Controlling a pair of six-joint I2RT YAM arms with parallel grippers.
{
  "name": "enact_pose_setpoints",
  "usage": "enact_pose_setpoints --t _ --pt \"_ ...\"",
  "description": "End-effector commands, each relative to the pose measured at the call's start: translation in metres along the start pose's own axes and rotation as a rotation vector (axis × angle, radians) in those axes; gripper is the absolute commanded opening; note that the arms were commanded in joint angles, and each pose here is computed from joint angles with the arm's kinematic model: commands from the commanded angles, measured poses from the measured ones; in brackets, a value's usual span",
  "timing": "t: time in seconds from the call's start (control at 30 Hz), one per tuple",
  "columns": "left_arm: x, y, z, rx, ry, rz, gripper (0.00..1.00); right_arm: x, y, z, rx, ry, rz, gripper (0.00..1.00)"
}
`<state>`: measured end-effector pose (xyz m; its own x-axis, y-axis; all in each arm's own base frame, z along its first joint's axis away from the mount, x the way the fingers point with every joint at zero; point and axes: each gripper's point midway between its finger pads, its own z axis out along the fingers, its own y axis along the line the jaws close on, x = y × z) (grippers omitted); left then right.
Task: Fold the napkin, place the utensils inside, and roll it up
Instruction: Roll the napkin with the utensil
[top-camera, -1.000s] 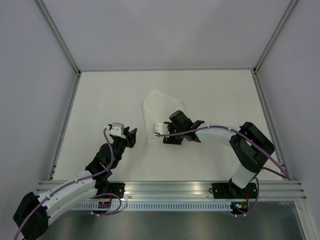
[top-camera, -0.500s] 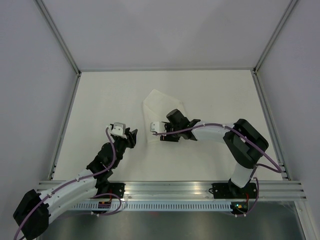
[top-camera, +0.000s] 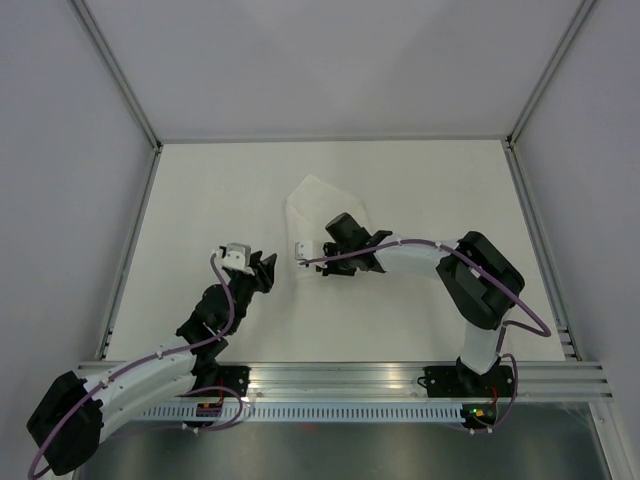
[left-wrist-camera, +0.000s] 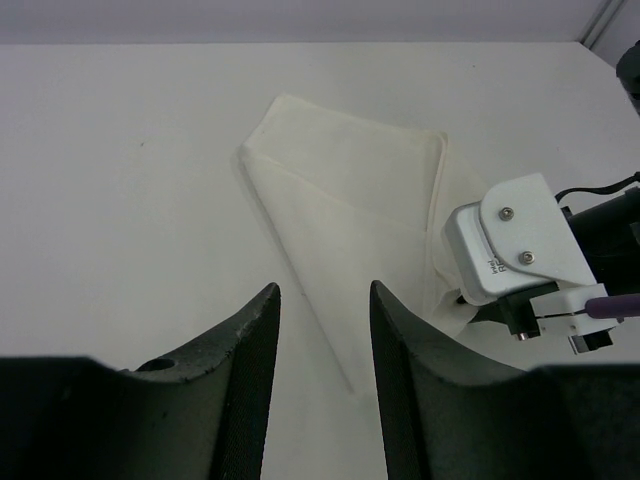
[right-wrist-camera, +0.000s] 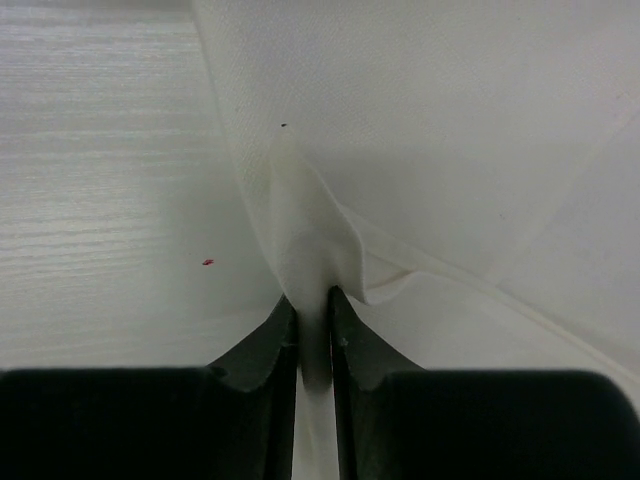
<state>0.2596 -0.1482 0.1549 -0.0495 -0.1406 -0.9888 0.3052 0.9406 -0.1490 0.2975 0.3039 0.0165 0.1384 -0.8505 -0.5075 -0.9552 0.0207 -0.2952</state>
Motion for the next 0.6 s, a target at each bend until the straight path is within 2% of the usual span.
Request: enact_pose_setpoints --t 0.0,0.13,0.23,0.5,0.57 --pt "-0.032 -0.010 0.002 0.042 -0.113 -0.047 0.46 0.028 0.036 0.009 -0.157 0.107 0.056 0.18" --pt "-0.042 -0.015 0.001 0.069 -0.139 -0.021 0.46 0.024 0.041 0.009 -0.213 0.108 0.089 0.06" --pt "-0.057 -0.018 -0.001 0.093 -0.189 -0.015 0.46 0.023 0.045 0.008 -0.268 0.104 0.125 0.02" --pt "-0.073 -0.032 -0.010 0.197 -0.287 0.093 0.45 0.027 0.058 0.008 -0.420 0.121 0.210 0.00" --pt "-0.084 -0.033 -0.014 0.203 -0.329 0.079 0.46 0.026 0.058 0.008 -0.444 0.115 0.227 0.00"
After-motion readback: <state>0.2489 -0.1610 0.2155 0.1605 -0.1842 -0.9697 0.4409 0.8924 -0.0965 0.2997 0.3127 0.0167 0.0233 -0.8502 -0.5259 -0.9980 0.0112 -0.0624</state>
